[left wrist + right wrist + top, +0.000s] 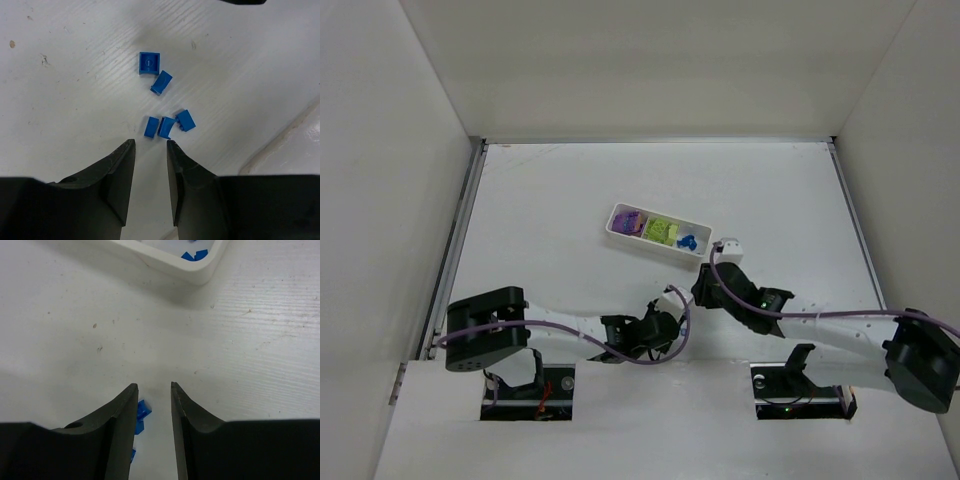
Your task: Sort the legos into containers by color
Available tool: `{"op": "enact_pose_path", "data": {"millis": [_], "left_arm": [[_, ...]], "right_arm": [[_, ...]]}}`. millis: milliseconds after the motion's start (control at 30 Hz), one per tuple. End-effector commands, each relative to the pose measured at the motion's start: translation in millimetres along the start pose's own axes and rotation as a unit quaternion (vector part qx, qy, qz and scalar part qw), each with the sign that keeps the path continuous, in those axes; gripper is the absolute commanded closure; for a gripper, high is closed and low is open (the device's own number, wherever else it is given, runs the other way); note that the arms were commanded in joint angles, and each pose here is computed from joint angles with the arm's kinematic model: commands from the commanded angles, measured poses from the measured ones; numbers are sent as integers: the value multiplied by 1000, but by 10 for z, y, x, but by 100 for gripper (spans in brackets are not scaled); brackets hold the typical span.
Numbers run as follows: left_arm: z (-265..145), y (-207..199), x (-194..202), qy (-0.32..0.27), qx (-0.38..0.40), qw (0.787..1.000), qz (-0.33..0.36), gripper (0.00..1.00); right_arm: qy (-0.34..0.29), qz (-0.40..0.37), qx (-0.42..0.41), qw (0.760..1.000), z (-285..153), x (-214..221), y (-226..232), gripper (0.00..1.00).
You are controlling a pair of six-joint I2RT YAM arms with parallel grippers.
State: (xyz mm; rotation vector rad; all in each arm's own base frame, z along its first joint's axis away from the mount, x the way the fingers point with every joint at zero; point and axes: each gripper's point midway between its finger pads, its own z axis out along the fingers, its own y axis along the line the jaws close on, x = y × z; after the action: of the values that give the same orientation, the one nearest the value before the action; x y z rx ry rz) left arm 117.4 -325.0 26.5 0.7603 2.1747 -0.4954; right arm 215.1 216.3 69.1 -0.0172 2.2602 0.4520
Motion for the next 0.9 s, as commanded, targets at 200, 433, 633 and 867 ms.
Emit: {"op": "enact_pose_path", "data": {"millis": [200, 433, 633, 867], "left_arm": [[81, -6, -106, -8, -12, 1000, -2, 74], [145, 11, -94, -5, -17, 1000, 8, 75], [181, 17, -81, -4, -18, 1000, 12, 80], [113, 100, -60, -10, -23, 1000, 8, 88]], "right_arm": [[-9, 6, -18, 1000, -11, -54, 188, 57], [14, -10, -24, 1000, -42, 106, 213, 52], [46, -32, -26, 998, -53, 295, 249, 56], [59, -30, -28, 997, -34, 387, 304, 50]]}}
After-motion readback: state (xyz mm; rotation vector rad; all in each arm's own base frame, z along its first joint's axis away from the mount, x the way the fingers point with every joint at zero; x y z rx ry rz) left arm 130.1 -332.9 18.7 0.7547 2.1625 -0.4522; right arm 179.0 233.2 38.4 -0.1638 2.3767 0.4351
